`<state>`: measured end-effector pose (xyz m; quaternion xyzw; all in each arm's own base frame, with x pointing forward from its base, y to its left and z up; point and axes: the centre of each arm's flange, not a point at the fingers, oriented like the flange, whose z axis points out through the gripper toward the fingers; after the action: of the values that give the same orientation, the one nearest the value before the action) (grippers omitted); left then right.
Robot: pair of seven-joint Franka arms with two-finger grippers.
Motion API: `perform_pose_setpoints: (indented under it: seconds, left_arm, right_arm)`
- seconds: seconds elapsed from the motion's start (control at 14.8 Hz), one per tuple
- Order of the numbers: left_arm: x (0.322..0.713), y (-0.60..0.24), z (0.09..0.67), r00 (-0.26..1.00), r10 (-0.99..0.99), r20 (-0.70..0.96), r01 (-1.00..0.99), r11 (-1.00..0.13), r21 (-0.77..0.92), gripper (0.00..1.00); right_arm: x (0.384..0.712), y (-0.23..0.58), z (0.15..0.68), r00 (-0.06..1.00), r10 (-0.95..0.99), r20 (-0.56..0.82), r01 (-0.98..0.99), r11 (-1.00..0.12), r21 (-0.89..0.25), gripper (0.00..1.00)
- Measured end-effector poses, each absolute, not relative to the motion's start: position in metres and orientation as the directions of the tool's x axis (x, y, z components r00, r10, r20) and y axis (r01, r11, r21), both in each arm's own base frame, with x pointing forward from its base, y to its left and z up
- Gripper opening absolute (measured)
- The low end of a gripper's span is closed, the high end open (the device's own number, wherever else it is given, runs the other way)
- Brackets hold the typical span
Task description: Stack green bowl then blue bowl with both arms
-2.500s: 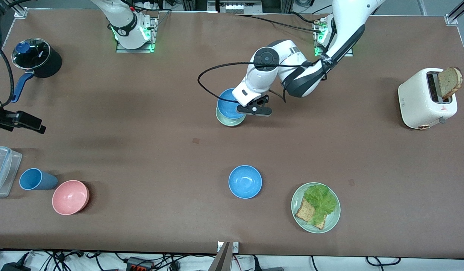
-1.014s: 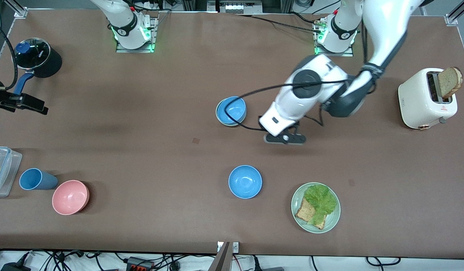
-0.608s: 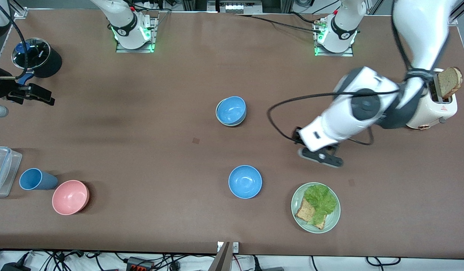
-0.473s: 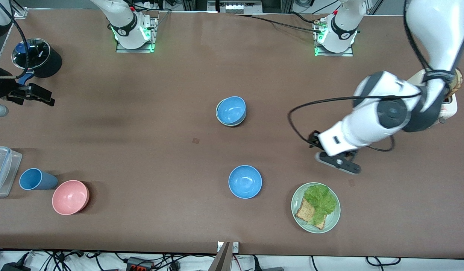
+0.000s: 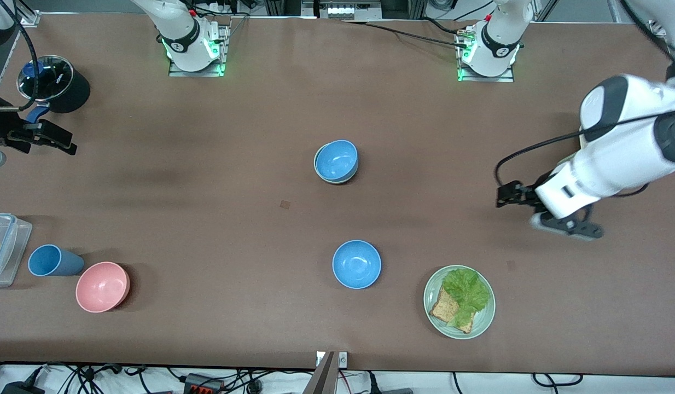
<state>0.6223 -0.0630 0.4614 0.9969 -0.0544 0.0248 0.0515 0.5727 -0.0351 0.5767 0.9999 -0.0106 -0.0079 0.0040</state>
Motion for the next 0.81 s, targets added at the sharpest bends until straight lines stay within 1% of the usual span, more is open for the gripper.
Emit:
perform_pose_setpoints:
  seconds: [0.27,0.41,0.54,0.81]
  left_arm:
    - [0.581,-0.028,0.500,0.995,-0.048,0.082,-0.048,-0.999,0.000,1.00]
    - [0.574,-0.011,0.513,0.994,-0.080,0.079,-0.079,-0.997,-0.019,1.00]
    - [0.568,0.001,0.518,0.993,-0.106,0.041,-0.106,-0.994,-0.022,1.00]
    - [0.564,-0.013,0.527,0.989,-0.145,0.003,-0.145,-0.989,-0.016,1.00]
  right_arm:
    - [0.573,-0.033,0.577,1.000,-0.018,-0.015,-0.018,-1.000,0.008,1.00]
    - [0.573,-0.032,0.577,1.000,-0.017,-0.015,-0.017,-1.000,0.008,1.00]
    - [0.573,-0.029,0.577,1.000,-0.011,-0.015,-0.011,-1.000,0.008,1.00]
    - [0.573,-0.027,0.577,1.000,-0.008,-0.015,-0.008,-1.000,0.007,1.00]
